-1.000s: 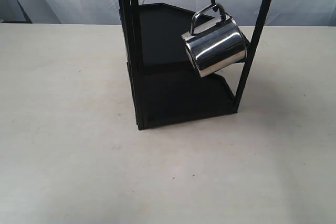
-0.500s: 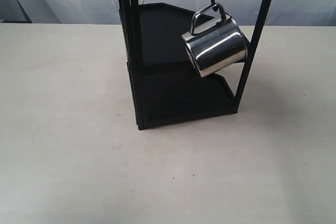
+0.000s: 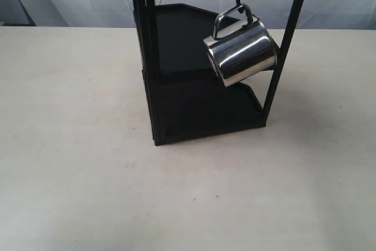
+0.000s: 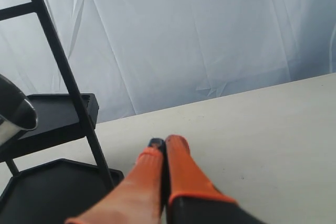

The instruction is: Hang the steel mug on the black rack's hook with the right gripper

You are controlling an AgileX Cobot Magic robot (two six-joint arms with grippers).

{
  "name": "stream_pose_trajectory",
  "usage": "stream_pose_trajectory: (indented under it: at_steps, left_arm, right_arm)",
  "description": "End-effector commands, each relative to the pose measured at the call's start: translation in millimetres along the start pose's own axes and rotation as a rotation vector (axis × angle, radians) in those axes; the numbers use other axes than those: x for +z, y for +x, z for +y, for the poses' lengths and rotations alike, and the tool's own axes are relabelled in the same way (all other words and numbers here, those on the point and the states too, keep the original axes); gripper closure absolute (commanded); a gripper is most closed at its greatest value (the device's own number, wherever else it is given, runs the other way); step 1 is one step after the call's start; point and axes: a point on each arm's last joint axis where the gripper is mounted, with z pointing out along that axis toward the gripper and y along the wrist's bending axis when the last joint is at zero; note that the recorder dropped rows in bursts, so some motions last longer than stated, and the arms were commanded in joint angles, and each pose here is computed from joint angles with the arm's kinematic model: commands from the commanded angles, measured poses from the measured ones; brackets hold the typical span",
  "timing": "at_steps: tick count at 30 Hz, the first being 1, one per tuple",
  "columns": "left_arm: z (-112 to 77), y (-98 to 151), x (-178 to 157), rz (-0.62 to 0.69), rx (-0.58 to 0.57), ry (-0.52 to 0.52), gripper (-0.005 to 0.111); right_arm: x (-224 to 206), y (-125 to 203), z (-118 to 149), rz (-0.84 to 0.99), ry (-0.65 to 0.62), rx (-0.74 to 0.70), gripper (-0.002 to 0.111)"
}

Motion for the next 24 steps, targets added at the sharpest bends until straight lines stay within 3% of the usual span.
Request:
stream_pose_trajectory:
  at_steps: [1,18,24]
  left_arm:
    - [-0.2,-0.6,-0.4,-0.010,0.000,0.004,0.105]
    - [-0.2,-0.6,-0.4,-0.010,0.000,0.004,0.105]
    - [-0.2,-0.6,-0.4,-0.010,0.002,0.004,0.105]
  right_arm:
    - [-0.3,-0.4,-0.5,-0.013,0.003,-0.006,0.108]
    - [-0.3,-0.4,-0.5,-0.013,0.003,-0.008,0.108]
    - [-0.6,6.7,-4.3,0.071,0.036,-0.254,0.108]
